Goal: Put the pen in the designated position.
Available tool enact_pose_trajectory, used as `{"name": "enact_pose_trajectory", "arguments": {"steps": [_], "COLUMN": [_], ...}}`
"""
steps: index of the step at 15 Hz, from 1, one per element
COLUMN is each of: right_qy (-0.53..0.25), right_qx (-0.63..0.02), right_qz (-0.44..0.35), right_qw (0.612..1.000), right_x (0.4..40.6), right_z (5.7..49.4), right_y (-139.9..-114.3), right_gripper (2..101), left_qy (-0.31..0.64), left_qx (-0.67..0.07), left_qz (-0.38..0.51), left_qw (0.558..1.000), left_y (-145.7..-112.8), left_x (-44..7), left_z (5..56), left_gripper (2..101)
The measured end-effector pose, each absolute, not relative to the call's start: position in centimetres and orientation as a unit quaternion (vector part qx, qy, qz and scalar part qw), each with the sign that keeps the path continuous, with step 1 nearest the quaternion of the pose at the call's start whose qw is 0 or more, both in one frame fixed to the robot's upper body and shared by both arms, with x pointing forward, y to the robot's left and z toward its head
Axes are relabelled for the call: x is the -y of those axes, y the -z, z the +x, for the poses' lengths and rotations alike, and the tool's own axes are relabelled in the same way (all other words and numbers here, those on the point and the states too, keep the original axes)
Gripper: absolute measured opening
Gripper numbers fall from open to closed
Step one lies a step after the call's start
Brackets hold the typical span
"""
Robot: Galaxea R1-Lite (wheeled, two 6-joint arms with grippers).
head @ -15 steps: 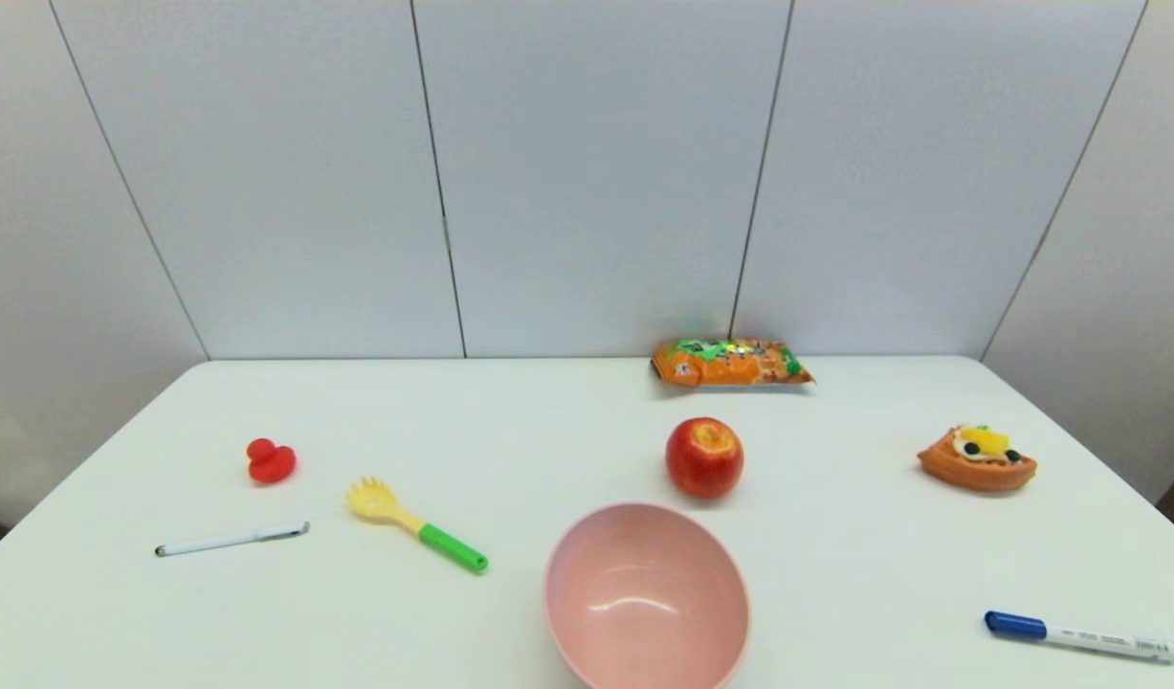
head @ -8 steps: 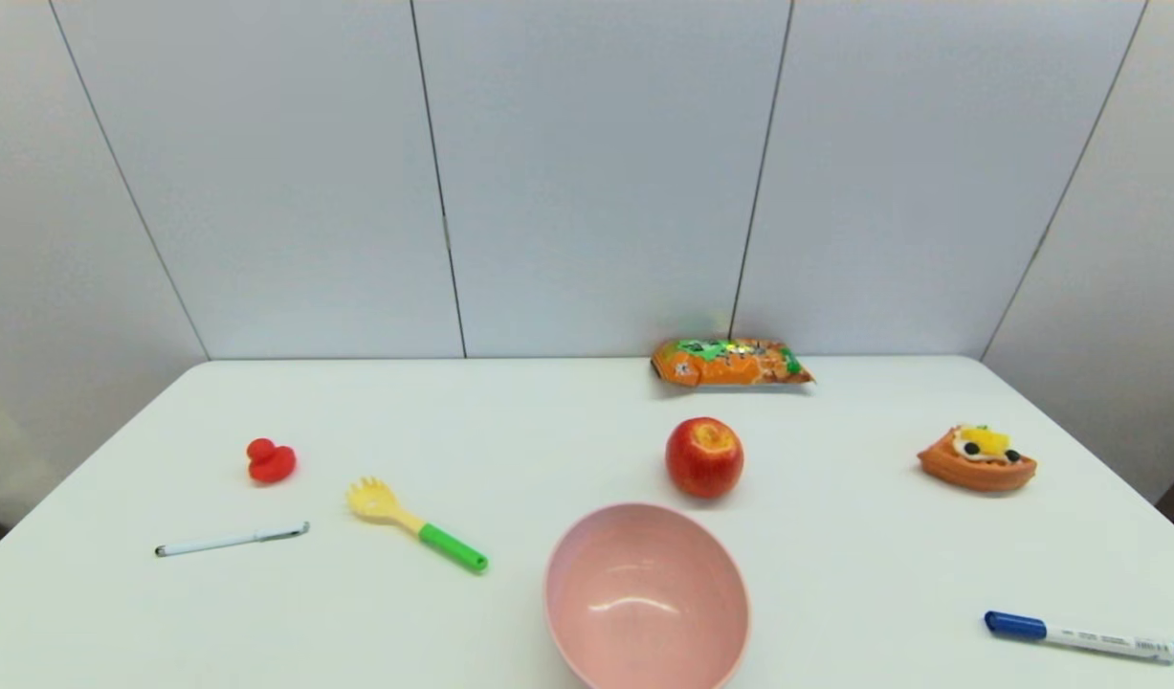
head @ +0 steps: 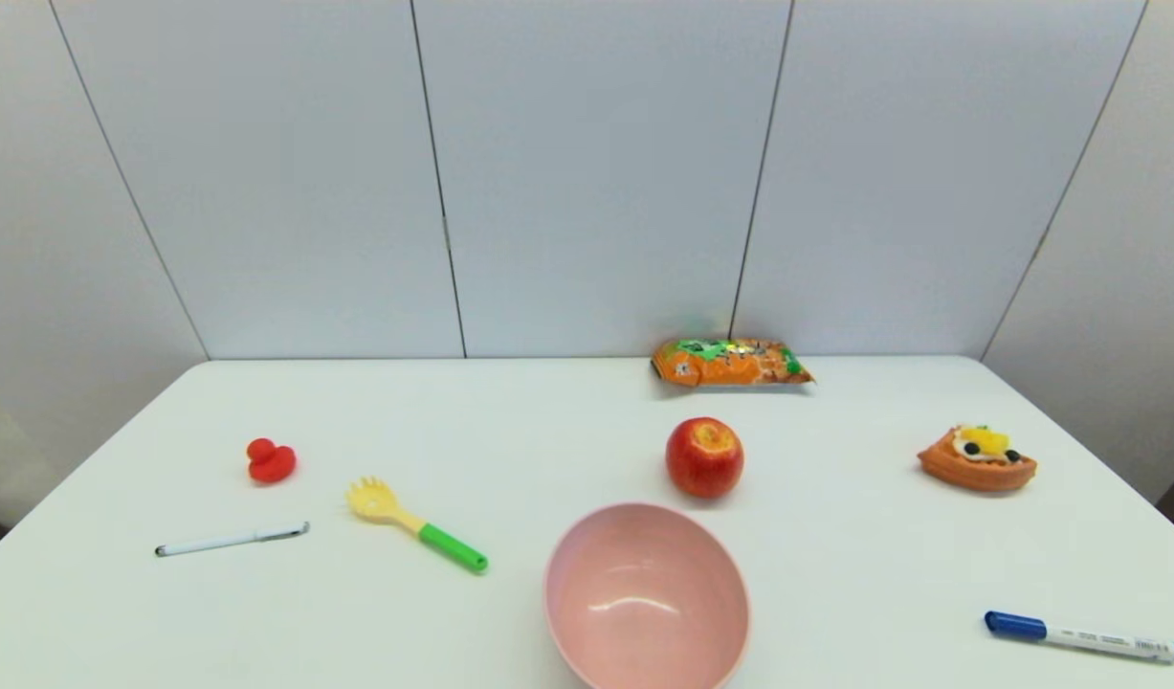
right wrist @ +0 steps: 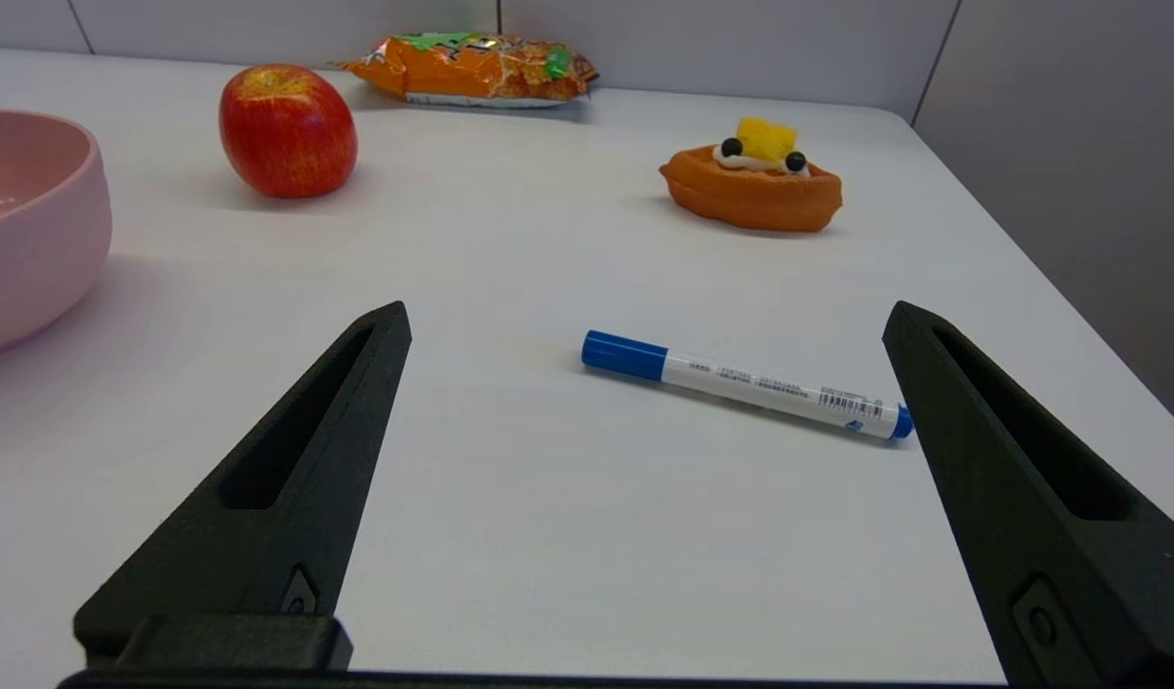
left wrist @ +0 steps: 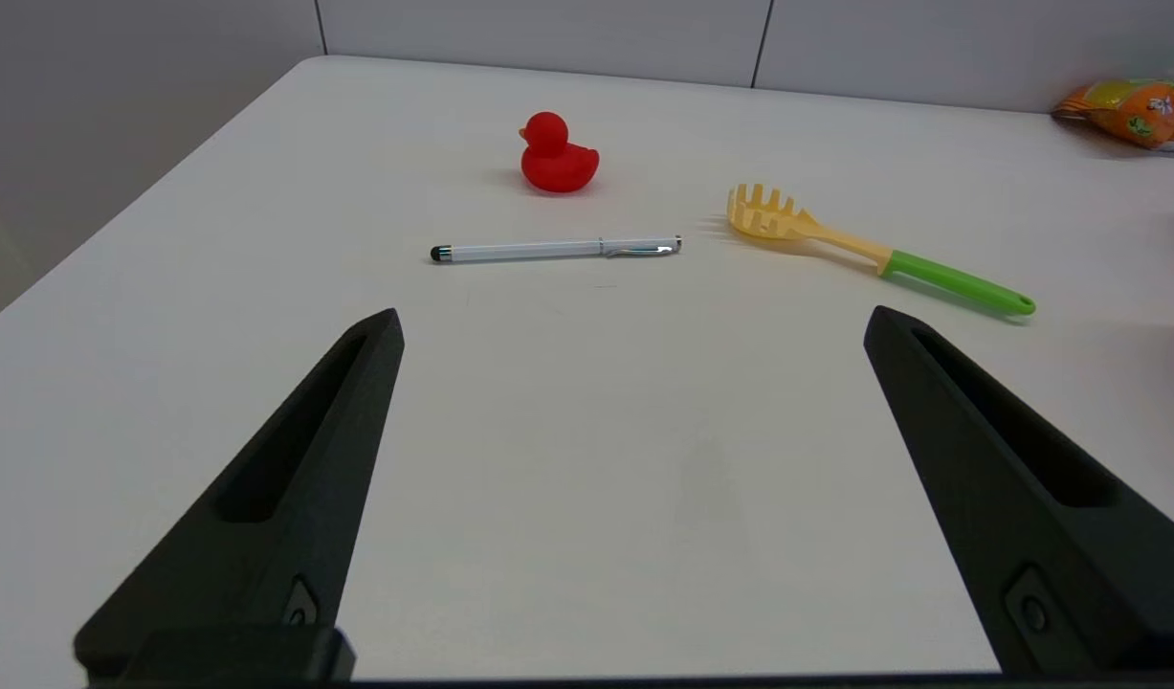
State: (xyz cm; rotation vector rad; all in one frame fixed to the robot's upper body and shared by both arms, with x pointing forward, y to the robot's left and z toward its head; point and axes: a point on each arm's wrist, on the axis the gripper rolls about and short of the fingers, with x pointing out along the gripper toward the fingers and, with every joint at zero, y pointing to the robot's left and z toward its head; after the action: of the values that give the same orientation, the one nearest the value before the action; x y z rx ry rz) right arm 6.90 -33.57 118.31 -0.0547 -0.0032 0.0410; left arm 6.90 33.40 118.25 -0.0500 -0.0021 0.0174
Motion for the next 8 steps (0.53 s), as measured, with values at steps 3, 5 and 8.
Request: {"name": "enact_pose_trajectory", "arguments": {"steps": [3, 5, 8], "right_qy": [-0.020, -0.019, -0.019], "right_qx": [0.002, 0.002, 0.002], "right_qz": [-0.027, -0.027, -0.028], "right_qw": [0.999, 0.999, 0.999], "right_x": [33.57, 33.58, 33.58], "right_z": [6.90, 6.90, 6.90], "right_y": [-118.31, -118.31, -118.31], "right_gripper": [98.0, 98.0, 98.0], "left_qy": [-0.009, -0.009, -0.009], "left_qx": [0.001, 0.001, 0.001], "left_qz": [-0.025, -0.025, -0.025], "left_qw": [1.000, 1.000, 1.000], "left_y": [-118.25, -118.25, -118.25], "left_x": [-33.40, -33.40, -33.40], "left_z": [6.90, 6.90, 6.90], "left_gripper": [97.8, 97.8, 97.8]}}
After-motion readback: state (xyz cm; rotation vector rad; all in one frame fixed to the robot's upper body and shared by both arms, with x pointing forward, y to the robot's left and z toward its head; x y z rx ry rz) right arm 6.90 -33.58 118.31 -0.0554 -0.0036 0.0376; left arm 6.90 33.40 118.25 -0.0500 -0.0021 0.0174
